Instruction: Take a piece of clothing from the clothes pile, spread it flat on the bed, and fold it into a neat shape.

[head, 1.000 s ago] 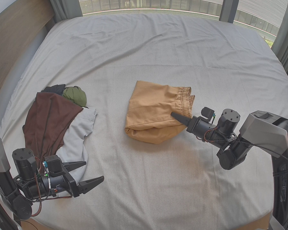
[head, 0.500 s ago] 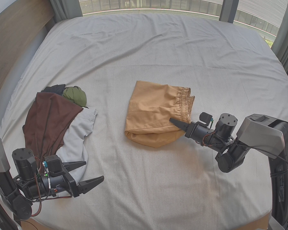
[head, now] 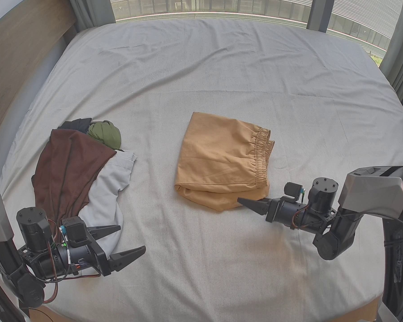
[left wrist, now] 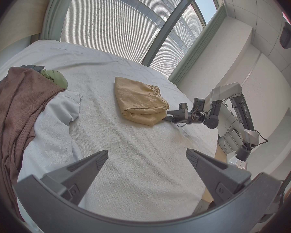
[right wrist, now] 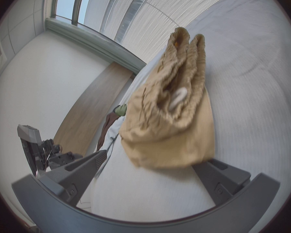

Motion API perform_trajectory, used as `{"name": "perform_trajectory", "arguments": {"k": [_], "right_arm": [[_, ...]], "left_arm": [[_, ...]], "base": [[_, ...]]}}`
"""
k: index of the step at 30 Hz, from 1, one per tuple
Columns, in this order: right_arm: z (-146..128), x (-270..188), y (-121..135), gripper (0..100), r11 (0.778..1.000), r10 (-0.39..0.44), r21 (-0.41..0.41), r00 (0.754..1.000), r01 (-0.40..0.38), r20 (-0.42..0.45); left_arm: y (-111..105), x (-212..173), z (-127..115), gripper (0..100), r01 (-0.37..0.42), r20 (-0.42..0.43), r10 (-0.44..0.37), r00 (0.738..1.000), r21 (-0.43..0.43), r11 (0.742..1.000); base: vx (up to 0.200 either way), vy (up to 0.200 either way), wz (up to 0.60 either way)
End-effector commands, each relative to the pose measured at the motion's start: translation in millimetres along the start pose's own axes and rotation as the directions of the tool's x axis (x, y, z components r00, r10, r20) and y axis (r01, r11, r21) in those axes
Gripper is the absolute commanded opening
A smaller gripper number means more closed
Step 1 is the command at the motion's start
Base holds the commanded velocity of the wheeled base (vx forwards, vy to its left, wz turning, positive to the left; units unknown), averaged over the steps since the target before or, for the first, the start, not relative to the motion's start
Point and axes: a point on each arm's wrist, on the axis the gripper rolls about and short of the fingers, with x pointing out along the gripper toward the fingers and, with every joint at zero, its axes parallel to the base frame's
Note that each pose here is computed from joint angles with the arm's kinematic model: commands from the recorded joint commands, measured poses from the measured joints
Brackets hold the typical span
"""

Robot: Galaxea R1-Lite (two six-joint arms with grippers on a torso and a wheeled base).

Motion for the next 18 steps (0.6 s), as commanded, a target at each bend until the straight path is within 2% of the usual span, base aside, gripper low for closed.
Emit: {"name": "perform_trajectory", "arguments": {"k": [1, 6, 8, 10, 11, 17, 18], "right_arm": [[-14, -12, 19, 100, 1.0, 0.008, -0.007, 0.997, -0.009, -0.072], [-25, -9, 44, 100, 0.998, 0.061, -0.007, 0.991, -0.062, -0.122], [-32, -10, 66, 100, 0.993, 0.12, 0.0, 0.979, -0.122, -0.165], [-33, -10, 75, 100, 0.989, 0.147, -0.002, 0.974, -0.15, -0.175], [-31, -8, 90, 100, 0.981, 0.188, -0.013, 0.966, -0.194, -0.178], [-6, -2, 110, 100, 0.965, 0.255, -0.033, 0.961, -0.259, -0.104], [9, -1, 117, 100, 0.959, 0.279, -0.031, 0.959, -0.281, -0.059]], "left_arm": [[-3, -3, -2, 100, 0.002, -0.007, -0.002, 1.0, -0.004, 1.0], [-2, -4, -2, 100, -0.002, -0.006, 0.002, 1.0, -0.005, 1.0], [-2, -4, -2, 100, -0.003, -0.007, 0.003, 1.0, -0.006, 1.0], [-2, -4, -2, 100, -0.003, -0.006, 0.003, 1.0, -0.005, 1.0], [-2, -4, -2, 100, -0.003, -0.007, 0.003, 1.0, -0.006, 1.0], [-1, -4, -2, 100, -0.005, -0.008, 0.005, 1.0, -0.008, 1.0], [-1, -4, -2, 100, -0.005, -0.007, 0.005, 1.0, -0.007, 1.0]], "base": [[0.0, 0.0, 0.0], [0.0, 0.0, 0.0], [0.0, 0.0, 0.0], [0.0, 0.0, 0.0], [0.0, 0.0, 0.0], [0.0, 0.0, 0.0], [0.0, 0.0, 0.0]]}}
